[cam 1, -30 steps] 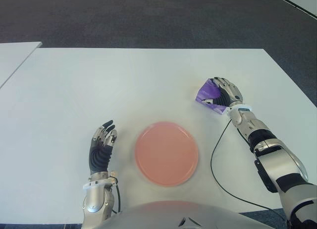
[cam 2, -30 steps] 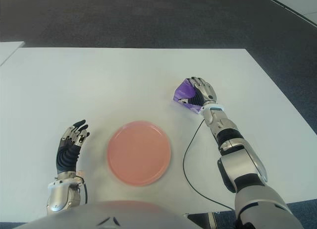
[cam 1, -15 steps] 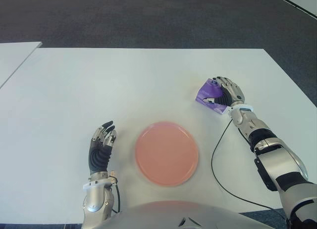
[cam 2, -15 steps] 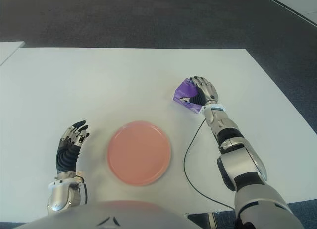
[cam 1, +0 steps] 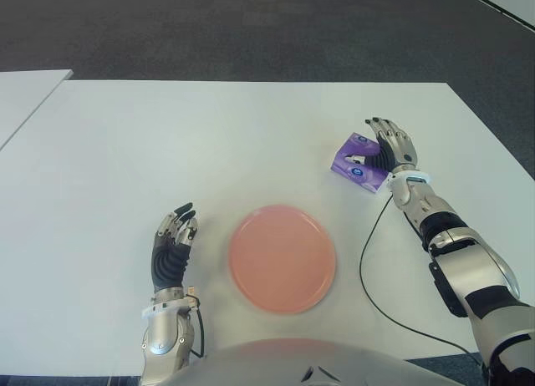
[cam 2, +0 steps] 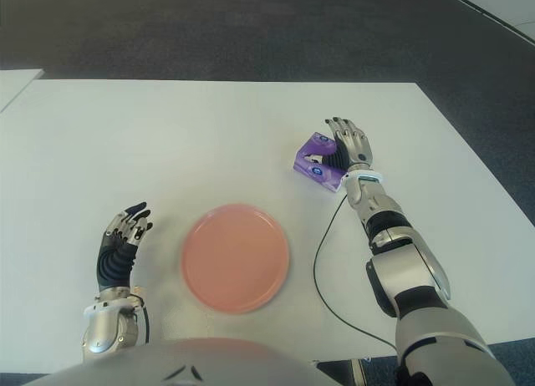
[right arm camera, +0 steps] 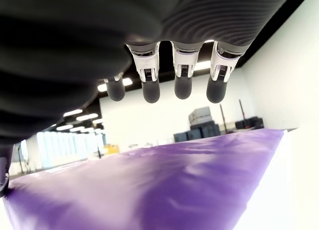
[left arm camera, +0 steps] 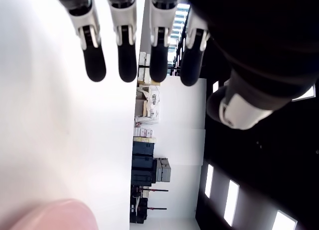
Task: Put the tissue paper into the plate.
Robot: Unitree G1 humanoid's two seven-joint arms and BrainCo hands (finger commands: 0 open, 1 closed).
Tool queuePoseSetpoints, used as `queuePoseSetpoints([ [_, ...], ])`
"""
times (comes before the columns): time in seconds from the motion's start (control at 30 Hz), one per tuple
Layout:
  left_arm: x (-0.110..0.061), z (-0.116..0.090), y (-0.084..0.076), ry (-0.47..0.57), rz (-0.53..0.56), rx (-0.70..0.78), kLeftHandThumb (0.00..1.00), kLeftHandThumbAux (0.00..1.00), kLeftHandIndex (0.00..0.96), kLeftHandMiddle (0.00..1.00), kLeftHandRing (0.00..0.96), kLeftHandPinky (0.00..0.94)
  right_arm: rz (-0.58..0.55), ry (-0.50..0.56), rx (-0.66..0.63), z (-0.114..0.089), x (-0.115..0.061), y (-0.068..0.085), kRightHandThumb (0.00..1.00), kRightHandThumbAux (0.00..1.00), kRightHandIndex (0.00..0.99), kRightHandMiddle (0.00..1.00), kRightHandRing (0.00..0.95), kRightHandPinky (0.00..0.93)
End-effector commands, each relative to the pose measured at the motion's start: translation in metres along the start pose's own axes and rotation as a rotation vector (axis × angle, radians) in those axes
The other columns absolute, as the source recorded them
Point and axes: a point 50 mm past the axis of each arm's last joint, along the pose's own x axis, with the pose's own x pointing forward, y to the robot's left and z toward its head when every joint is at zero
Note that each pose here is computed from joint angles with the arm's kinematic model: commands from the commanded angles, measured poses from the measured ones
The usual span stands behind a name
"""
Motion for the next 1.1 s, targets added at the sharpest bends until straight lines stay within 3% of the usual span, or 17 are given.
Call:
queuePoseSetpoints([
  [0.03, 0.001, -0.002, -0.001, 0.001, 0.025, -0.014, 0.283, 0.597, 0.299, 0.227, 0.232, 0.275, 0.0, 0.016, 0.007, 0.0, 0.003, -0.002, 0.236, 0.432, 0.003, 0.033, 0.013, 0.036],
  [0.4, 0.0, -0.002, -0.001, -0.001, 0.025, -0.001, 0.281, 0.588, 0.285, 0.225, 0.232, 0.261, 0.051, 0.035, 0.012, 0.0, 0.005, 0.0, 0.274, 0.436, 0.005, 0.024, 0.011, 0.049],
  [1.1, -0.002, 0.001, 0.001, -0.006, 0.018, -0.002, 0.268, 0.58, 0.264, 0.208, 0.213, 0.24, 0.114, 0.022, -0.009, 0.006, -0.004, 0.019, 0.314, 0.471, 0.0, 0.029, 0.01, 0.046],
])
